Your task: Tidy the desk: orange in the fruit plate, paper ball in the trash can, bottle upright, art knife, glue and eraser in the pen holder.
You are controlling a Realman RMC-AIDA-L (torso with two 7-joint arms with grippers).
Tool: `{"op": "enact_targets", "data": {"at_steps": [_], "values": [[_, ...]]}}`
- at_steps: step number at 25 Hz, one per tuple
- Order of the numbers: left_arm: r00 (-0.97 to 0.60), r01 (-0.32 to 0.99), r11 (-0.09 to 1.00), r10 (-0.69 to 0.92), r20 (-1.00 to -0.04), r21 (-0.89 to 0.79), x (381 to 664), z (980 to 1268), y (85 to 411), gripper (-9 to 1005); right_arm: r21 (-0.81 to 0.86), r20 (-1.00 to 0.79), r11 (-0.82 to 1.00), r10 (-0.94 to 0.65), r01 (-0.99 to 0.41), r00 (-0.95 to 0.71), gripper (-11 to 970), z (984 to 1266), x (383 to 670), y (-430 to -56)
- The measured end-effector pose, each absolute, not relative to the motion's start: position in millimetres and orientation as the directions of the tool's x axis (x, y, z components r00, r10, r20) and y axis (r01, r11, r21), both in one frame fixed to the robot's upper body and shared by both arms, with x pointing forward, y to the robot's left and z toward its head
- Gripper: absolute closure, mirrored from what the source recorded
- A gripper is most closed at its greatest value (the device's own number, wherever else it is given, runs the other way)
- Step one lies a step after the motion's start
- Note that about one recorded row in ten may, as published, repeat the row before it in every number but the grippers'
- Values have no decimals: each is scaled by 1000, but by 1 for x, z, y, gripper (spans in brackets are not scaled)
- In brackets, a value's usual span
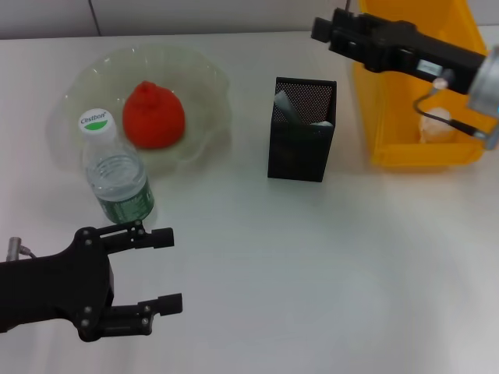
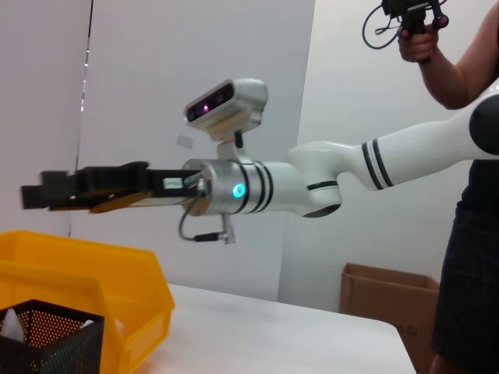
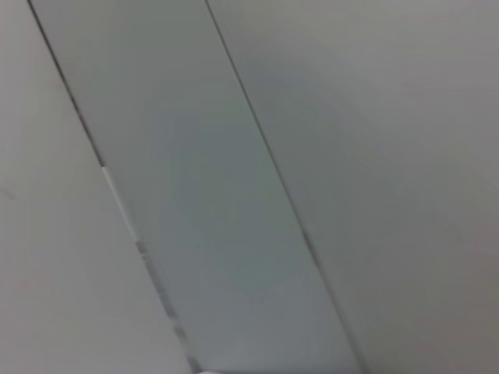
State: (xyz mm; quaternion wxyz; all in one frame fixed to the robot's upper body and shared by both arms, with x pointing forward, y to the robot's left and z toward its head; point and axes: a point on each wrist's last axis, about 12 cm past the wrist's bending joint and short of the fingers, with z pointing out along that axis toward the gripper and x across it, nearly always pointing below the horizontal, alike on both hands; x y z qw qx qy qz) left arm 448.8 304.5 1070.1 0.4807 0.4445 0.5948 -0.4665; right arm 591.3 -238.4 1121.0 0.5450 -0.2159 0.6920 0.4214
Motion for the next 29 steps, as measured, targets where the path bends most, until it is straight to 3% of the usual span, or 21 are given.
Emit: {"op": "enact_targets", "data": {"at_steps": [1, 5, 6, 7, 9, 16, 21, 29], "values": [[-144, 977, 171, 80, -986, -129, 449, 1070, 305, 211, 317, -947, 517, 130, -795, -294, 664, 1131, 579, -247], [-145, 976, 174, 74, -987, -131, 449, 1075, 313, 211, 262, -960, 416, 25, -870, -278, 410, 1145, 551, -261], [-145, 976, 174, 74, -987, -131, 449, 1075, 313, 211, 235, -962, 306, -62, -922, -266, 363, 1152, 527, -272], [-145, 976, 174, 74, -987, -131, 449, 1075, 313, 211, 235, -962, 306, -62, -922, -266, 316, 1152, 527, -272], [-192, 970, 169, 87, -977, -176, 454, 1086, 325, 211, 239, -957, 107, -143, -965, -252, 222, 1150, 492, -287], [-226, 965, 161, 105, -968, -208, 460, 1094, 324, 210, 249, -965, -62, -100, -967, -242, 126, 1115, 457, -288], [-233, 964, 155, 107, -967, -215, 464, 1096, 322, 204, 231, -973, -48, -30, -972, -230, 126, 1098, 449, -285], [-232, 964, 155, 100, -968, -215, 464, 1096, 320, 204, 214, -977, -14, 0, -977, -214, 126, 1098, 451, -286]]}}
